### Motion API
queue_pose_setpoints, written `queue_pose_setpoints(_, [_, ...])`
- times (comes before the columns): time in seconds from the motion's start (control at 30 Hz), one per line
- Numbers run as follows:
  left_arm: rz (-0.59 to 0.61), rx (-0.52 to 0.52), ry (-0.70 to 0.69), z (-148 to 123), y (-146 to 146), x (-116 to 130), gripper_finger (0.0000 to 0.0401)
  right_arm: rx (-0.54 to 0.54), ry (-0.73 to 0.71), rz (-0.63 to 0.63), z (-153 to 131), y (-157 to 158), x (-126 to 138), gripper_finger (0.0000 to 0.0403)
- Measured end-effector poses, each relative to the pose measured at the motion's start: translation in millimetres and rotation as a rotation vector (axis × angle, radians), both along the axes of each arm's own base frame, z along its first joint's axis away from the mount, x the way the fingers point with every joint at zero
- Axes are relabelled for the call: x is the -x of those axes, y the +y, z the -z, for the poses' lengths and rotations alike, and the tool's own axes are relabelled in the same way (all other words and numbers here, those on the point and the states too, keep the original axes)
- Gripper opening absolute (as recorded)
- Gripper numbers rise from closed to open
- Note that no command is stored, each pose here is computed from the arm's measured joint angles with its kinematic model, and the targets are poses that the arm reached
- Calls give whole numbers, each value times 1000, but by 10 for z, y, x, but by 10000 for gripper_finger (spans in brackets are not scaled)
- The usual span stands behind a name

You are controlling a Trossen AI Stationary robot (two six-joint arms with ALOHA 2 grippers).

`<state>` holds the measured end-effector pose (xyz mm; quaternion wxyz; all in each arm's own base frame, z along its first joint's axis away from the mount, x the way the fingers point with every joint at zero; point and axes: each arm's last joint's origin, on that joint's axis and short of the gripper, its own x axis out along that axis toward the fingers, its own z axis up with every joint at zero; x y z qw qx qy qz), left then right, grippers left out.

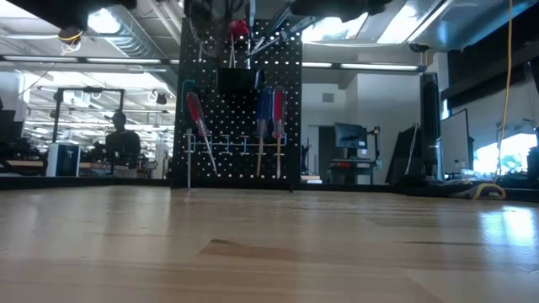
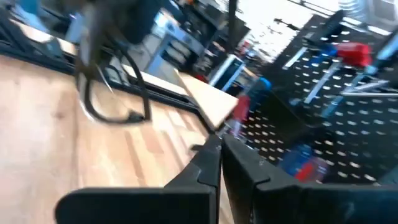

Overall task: Hang tools onto peg board
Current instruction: Hang the black protective eyewear on the peg board

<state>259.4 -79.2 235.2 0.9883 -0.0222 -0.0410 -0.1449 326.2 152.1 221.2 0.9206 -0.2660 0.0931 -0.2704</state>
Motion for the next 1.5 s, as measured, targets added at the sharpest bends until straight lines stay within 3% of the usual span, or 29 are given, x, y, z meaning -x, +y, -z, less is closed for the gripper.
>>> queue_pose_setpoints(0.2, [-29,-39,-13,-70,-16,68,6,-17,-19,116,2,-1,35,26])
queue_pose_setpoints(0.37, [-43,-57,-12,-8,56,157,6,-125,-84,76,13,-10,17,85])
queue_pose_setpoints(0.57, [-114,7,-27,118,267,307,5,-311,-64,-141,50,-59,-26,163])
queue_pose_setpoints(0.7, [-134,45,-78,172,340,387,4,-541,13,-384,-6,-197,-56,187])
queue_pose_setpoints(0.8, [-144,45,-75,187,363,391,3,-632,65,-542,-11,-272,-100,192])
queue_pose_setpoints(0.87, [-145,47,-76,186,366,391,5,-642,73,-566,-9,-315,-121,193])
queue_pose_setpoints(1.23, [-148,37,-87,177,340,397,5,-563,48,-433,49,-458,-147,193])
queue_pose_setpoints(1.5, [-156,3,-94,177,333,399,5,-566,-192,-438,-164,-509,-194,193])
